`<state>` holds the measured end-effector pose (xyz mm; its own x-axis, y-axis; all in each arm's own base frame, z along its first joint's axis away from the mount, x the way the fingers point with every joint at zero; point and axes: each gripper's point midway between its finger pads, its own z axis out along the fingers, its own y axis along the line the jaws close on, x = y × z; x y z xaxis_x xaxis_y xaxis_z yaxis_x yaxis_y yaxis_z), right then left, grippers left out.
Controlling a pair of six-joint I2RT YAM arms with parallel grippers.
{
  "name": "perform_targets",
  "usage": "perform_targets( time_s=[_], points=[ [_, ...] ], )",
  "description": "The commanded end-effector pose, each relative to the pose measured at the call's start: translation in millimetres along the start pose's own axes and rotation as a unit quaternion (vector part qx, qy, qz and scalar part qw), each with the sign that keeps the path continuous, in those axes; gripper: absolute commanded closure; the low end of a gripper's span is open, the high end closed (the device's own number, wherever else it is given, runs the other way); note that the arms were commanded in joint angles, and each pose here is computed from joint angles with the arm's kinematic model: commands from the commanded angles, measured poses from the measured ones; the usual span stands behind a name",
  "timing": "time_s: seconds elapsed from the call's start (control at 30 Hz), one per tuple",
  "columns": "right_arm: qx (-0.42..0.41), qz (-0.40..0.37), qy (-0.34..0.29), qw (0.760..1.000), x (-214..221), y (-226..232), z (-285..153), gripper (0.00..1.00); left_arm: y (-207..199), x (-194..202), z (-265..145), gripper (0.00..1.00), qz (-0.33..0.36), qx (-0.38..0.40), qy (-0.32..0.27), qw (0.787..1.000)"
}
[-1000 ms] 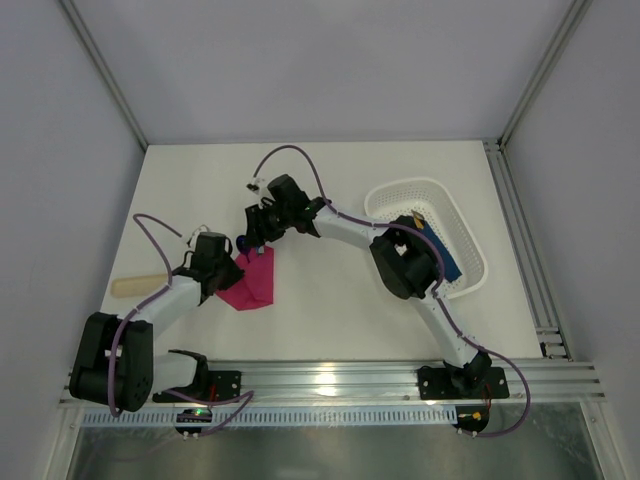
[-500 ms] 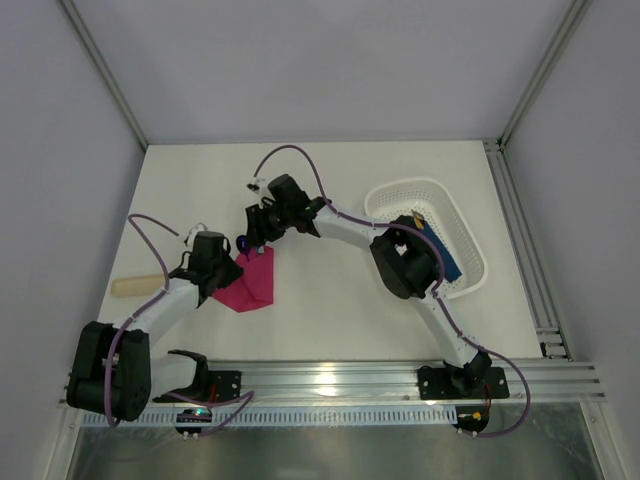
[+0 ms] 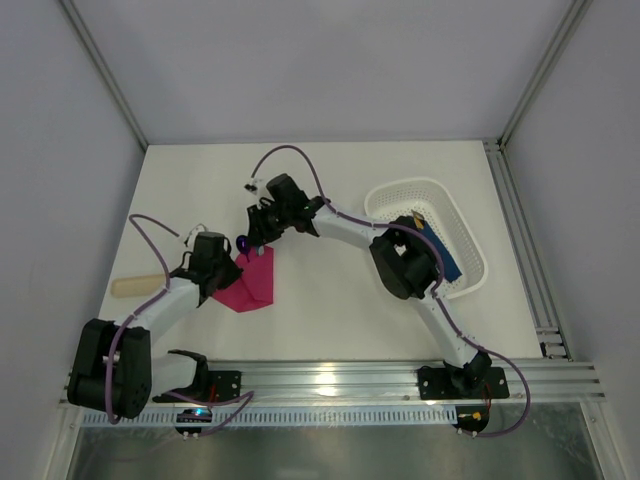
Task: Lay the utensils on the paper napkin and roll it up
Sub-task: Adjust the utensils on the napkin.
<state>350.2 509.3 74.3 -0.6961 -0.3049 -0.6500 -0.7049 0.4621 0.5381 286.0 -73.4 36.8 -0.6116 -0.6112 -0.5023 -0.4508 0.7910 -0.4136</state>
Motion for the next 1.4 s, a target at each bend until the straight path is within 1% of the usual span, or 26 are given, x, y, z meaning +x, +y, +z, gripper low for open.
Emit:
perform_targets(
  time_s=[0.0,0.07,0.23,0.43,0.9,1.17,1.37],
  points=[
    [-0.032,-0.032,-0.014,0.999,-18,30,3,0.77,-3,-8,-3,1.0,-0.003,0.006,-0.022,1.0],
    [-0.035,-0.033,-0.013,0.999,-19,33,6,0.86,-2,-9,-5,1.0,-0.004,0.005,-0.026,1.0],
    [-0.033,-0.032,0.007,0.999,-6,37,20,0.9,1,-9,-9,1.0,-0.01,0.001,-0.03,1.0],
    [-0.025,-0.011,0.025,0.999,9,29,29,0.96,2,-8,-11,1.0,-0.011,0.001,-0.028,1.0],
    [0.019,0.009,0.056,0.998,33,6,38,0.96,8,-6,-11,1.0,-0.018,-0.013,-0.027,0.999],
    [0.036,0.013,0.061,0.997,31,2,36,0.96,16,-3,-13,1.0,-0.028,-0.032,-0.023,0.999],
    [0.039,0.014,0.059,0.997,28,3,35,0.96,26,6,-17,1.0,-0.032,-0.05,-0.009,0.998]
  ],
)
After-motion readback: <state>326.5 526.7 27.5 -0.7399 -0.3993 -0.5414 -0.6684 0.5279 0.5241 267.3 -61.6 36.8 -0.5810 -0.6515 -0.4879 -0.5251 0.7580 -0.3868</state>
